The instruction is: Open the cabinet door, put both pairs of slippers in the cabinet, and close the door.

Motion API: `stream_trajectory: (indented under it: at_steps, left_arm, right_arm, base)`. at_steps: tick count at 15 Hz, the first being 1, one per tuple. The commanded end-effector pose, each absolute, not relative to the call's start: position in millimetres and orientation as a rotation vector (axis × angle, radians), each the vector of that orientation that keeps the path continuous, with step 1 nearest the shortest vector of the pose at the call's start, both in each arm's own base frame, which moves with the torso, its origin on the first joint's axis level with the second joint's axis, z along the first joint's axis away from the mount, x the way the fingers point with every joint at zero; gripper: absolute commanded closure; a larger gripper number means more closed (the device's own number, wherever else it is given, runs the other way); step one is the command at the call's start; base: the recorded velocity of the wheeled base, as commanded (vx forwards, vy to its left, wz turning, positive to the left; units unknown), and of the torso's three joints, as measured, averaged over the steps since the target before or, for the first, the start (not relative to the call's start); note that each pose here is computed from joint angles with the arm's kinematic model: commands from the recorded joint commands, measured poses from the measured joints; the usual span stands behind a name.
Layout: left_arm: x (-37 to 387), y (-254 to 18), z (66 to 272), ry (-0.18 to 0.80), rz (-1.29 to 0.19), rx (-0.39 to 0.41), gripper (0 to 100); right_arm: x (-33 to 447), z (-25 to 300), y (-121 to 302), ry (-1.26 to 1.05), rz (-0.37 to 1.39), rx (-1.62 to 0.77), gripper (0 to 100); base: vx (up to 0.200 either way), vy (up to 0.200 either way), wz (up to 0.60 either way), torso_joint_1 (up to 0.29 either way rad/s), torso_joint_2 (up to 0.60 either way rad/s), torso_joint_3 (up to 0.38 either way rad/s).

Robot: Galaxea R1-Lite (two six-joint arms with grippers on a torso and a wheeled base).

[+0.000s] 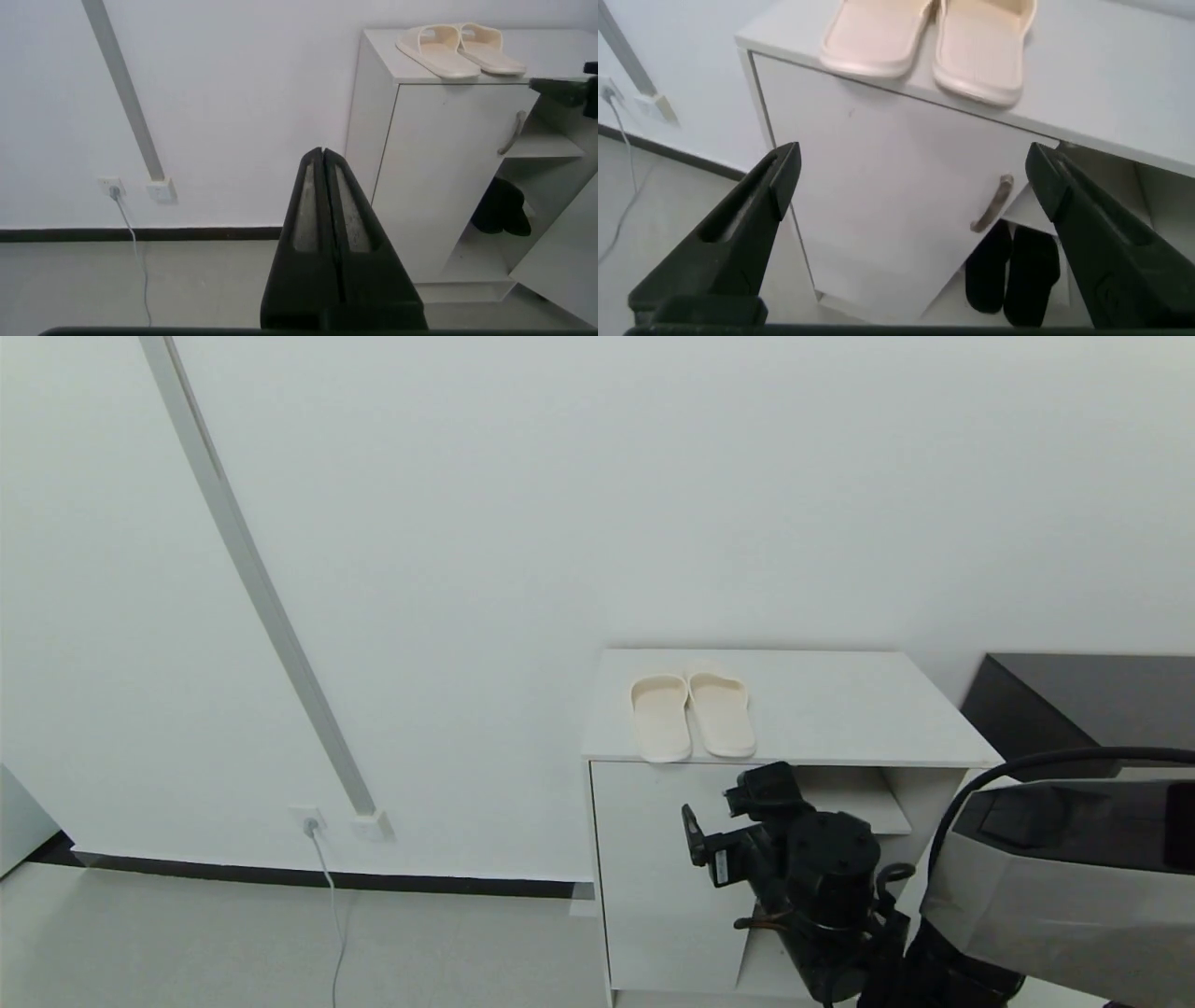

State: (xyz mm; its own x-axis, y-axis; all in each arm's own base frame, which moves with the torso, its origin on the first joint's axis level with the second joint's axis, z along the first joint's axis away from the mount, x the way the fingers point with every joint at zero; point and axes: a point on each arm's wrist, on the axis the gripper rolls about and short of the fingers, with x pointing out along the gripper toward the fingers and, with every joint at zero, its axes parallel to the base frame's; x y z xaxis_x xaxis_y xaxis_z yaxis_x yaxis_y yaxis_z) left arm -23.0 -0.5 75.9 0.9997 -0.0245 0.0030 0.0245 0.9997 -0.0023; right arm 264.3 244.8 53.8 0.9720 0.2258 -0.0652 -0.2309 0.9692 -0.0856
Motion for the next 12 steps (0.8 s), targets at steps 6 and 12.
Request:
stream_trajectory:
  at_steps: [6, 12]
  left_arm:
    - [-22.9, -0.5, 75.9, -0.001, -0.026, -0.003, 100]
    - [-22.9, -0.5, 75.9, -0.002, -0.025, 0.006, 100]
  right_arm:
    - [280.6, 151.2, 264.1, 0.158, 0.227, 0.063, 0]
    - [279.1, 148.9, 264.9, 0.257, 0.206, 0.072, 0]
  base:
    - [0.000, 0.000, 0.00, 0.000, 0.00, 0.000]
    - [0.000, 0.000, 0.00, 0.000, 0.00, 0.000]
